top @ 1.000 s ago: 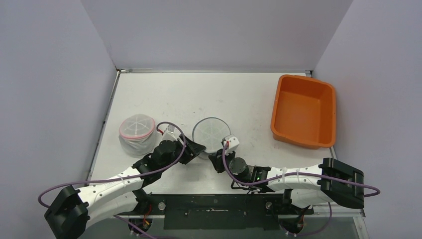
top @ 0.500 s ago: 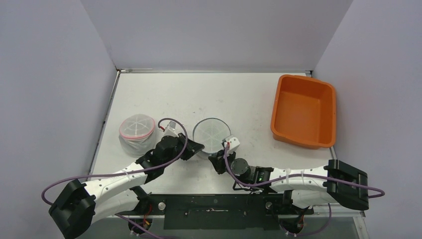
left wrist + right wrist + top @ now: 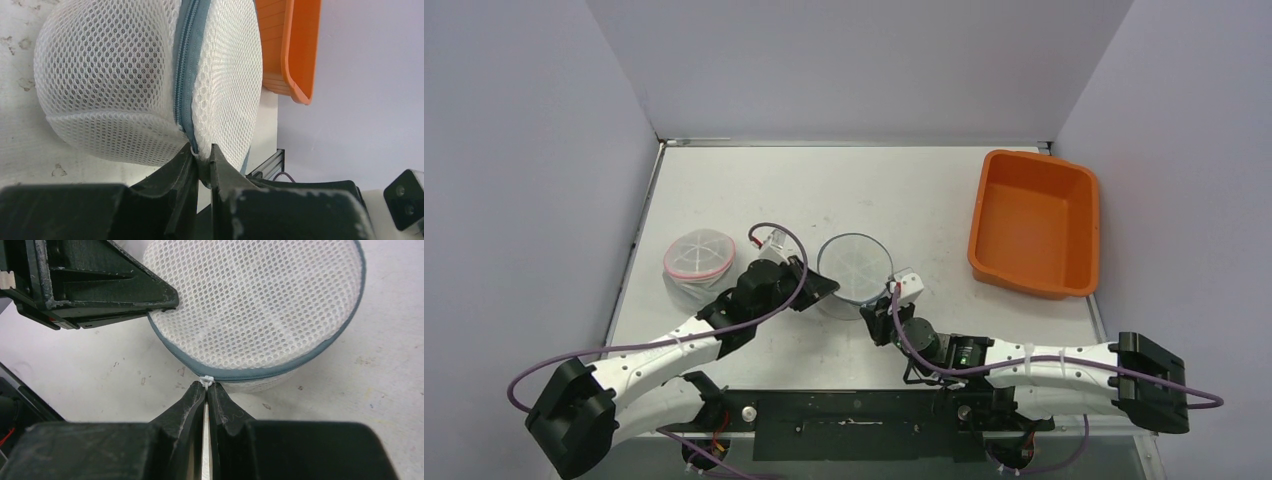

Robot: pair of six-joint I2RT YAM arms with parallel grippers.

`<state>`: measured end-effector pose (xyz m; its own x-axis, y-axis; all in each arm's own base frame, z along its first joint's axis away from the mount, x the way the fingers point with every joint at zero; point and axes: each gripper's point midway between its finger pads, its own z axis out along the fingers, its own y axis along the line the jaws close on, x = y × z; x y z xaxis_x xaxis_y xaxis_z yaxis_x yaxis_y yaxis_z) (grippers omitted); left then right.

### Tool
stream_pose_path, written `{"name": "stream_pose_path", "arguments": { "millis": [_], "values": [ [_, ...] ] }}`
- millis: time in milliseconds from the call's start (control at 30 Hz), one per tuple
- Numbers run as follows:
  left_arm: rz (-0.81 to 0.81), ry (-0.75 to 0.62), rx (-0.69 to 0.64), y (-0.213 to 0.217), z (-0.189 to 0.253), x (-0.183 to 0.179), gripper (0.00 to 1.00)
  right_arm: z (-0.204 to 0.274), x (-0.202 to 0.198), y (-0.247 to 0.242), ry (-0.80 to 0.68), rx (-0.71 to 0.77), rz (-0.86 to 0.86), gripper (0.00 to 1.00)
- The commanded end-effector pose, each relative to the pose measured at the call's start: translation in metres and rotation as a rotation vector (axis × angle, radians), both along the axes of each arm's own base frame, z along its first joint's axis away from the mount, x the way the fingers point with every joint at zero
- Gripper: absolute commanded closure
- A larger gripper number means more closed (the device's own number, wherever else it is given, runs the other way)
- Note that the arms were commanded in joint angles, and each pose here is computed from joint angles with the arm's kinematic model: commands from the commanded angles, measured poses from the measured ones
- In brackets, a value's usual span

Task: Unzip the laundry bag and remove the bra
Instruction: Unzip the laundry bag at the center of the board.

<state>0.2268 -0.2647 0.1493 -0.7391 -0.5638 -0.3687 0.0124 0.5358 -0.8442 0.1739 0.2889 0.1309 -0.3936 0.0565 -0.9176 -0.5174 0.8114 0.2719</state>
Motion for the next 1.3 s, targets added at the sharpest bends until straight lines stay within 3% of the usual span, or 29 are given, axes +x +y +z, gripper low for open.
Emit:
{"name": "stream_pose_path", "arguments": {
  "millis": [0,367,433,500,533,633,667,900,1167,1267],
  "values": [
    [-0.032,-0.077,0.016,-0.003,0.019,0.012,1.00,0.007,0.008,-0.024,-0.022,-0.004,-0.111,0.95],
    [-0.169,-0.114,-0.007,-0.026,0.037,0.031,0.98,0.021,0.001,-0.030,-0.059,0.011,-0.071,0.95],
    [-0.168,-0.106,-0.007,-0.026,0.039,0.038,0.81,0.019,0.001,-0.027,-0.055,0.011,-0.066,0.95],
    [-0.164,-0.086,0.007,-0.026,0.035,0.041,0.47,0.016,0.002,-0.024,-0.049,0.015,-0.071,0.95],
    [-0.153,-0.065,0.026,-0.023,0.031,0.041,0.36,0.015,0.002,-0.022,-0.046,0.025,-0.070,0.95],
    [-0.146,-0.009,0.034,-0.016,0.021,0.029,0.16,0.019,0.003,-0.014,-0.048,0.055,-0.063,0.95],
    [-0.144,0.010,0.036,-0.013,0.018,0.023,0.04,0.019,0.003,-0.010,-0.049,0.054,-0.056,0.95],
    [-0.129,0.063,-0.022,0.003,0.015,-0.014,0.04,0.023,0.005,0.010,-0.055,0.044,-0.007,0.95],
    [-0.121,0.107,-0.123,-0.002,0.013,-0.031,0.01,0.021,0.006,0.029,-0.041,0.060,0.039,0.95],
    [-0.102,0.109,-0.130,-0.004,0.012,-0.026,0.08,0.026,0.002,0.042,-0.044,0.077,0.086,0.95]
  ]
}}
